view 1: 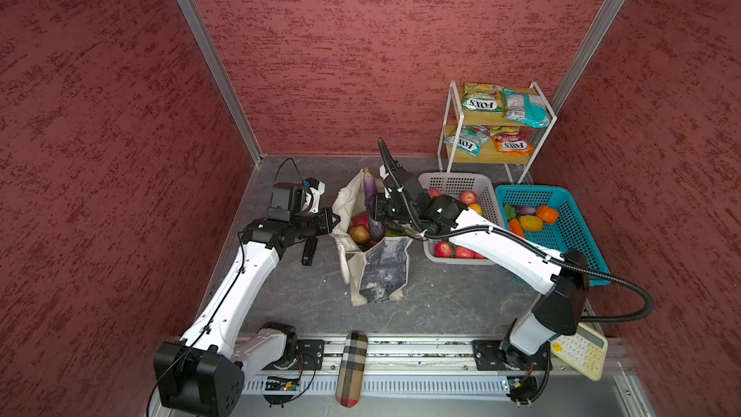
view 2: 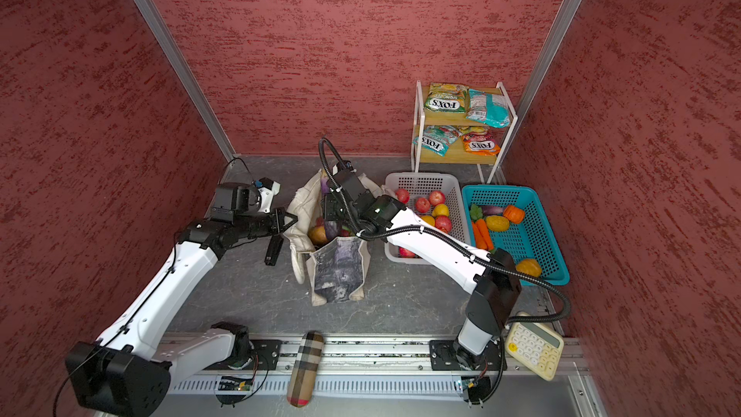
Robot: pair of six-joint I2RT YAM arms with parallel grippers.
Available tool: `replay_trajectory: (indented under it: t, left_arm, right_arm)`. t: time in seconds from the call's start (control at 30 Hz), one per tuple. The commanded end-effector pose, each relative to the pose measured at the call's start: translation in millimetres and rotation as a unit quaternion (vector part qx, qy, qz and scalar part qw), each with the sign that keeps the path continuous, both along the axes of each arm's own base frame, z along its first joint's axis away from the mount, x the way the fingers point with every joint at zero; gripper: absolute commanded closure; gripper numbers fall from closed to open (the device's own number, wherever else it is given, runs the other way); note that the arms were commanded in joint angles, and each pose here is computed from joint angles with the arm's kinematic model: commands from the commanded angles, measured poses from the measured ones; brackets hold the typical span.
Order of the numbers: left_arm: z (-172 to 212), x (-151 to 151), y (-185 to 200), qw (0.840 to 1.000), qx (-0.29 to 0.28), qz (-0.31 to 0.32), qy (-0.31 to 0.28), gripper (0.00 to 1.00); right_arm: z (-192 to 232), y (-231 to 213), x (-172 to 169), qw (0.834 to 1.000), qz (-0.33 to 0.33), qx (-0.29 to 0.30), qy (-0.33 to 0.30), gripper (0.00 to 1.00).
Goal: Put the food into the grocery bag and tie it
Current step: 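Lower the purple eggplant into the bag and open the right gripper, then move the right gripper back past the teal basket toward the shelf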
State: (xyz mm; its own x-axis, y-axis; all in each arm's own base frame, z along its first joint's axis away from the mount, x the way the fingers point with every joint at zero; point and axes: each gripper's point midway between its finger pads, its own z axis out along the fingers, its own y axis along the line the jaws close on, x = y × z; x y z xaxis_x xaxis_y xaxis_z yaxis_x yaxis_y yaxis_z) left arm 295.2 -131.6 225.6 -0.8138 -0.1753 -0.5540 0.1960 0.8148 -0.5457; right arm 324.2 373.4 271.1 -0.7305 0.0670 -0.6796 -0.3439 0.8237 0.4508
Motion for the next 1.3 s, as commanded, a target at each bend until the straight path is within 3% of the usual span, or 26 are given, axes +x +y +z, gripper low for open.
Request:
replay_trajectory:
  t: [0.0, 0.13, 0.17, 0.2, 0.23, 0.53, 0.7, 0.83, 1.03, 1.27]
  left_arm:
    - [5.1, -0.5, 0.0, 1.000, 0.007, -0.007, -0.011, 1.00]
    - [5.0, -0.7, 0.3, 1.000, 0.008, -0.006, -0.011, 1.00]
    - [4.9, -0.5, 0.3, 1.000, 0.008, -0.006, -0.011, 1.00]
    - [5.0, -0.7, 0.3, 1.000, 0.008, -0.006, -0.011, 1.00]
    - [5.1, -0.8, 0.0, 1.000, 0.008, -0.006, -0.011, 1.00]
    - [4.2, -0.7, -0.1, 1.000, 0.008, -0.006, -0.010, 1.00]
    - [3.6, -0.3, -0.1, 1.000, 0.009, -0.006, -0.009, 1.00]
    - [3.6, -0.7, -0.2, 1.000, 0.009, -0.006, -0.009, 1.00]
    - [3.4, -0.6, -0.7, 1.000, 0.008, -0.008, -0.008, 1.00]
    - [4.3, -1.0, -0.4, 1.000, 0.009, -0.007, -0.010, 1.00]
  right_arm:
    - [5.2, -6.1, -6.4, 1.000, 0.005, -0.014, -0.014, 0.54]
    - [16.6, -15.1, -7.8, 0.999, -0.003, -0.016, -0.027, 0.37]
    - [21.2, -18.8, -8.3, 0.999, -0.007, -0.017, -0.032, 0.29]
    - [27.0, -22.4, -8.6, 0.999, -0.011, -0.017, -0.038, 0.07]
    - [32.2, -26.2, -8.7, 0.999, -0.016, -0.017, -0.045, 0.01]
    - [98.1, -77.0, -8.8, 0.986, -0.075, -0.033, -0.146, 0.01]
    - [125.2, -117.4, -13.2, 0.969, -0.123, -0.029, -0.211, 0.01]
    - [139.2, -165.9, -18.9, 0.949, -0.192, 0.012, -0.251, 0.01]
    - [135.3, -225.4, -16.1, 0.936, -0.263, 0.019, -0.233, 0.01]
    - [106.8, -284.3, -2.2, 0.919, -0.359, 0.058, -0.154, 0.08]
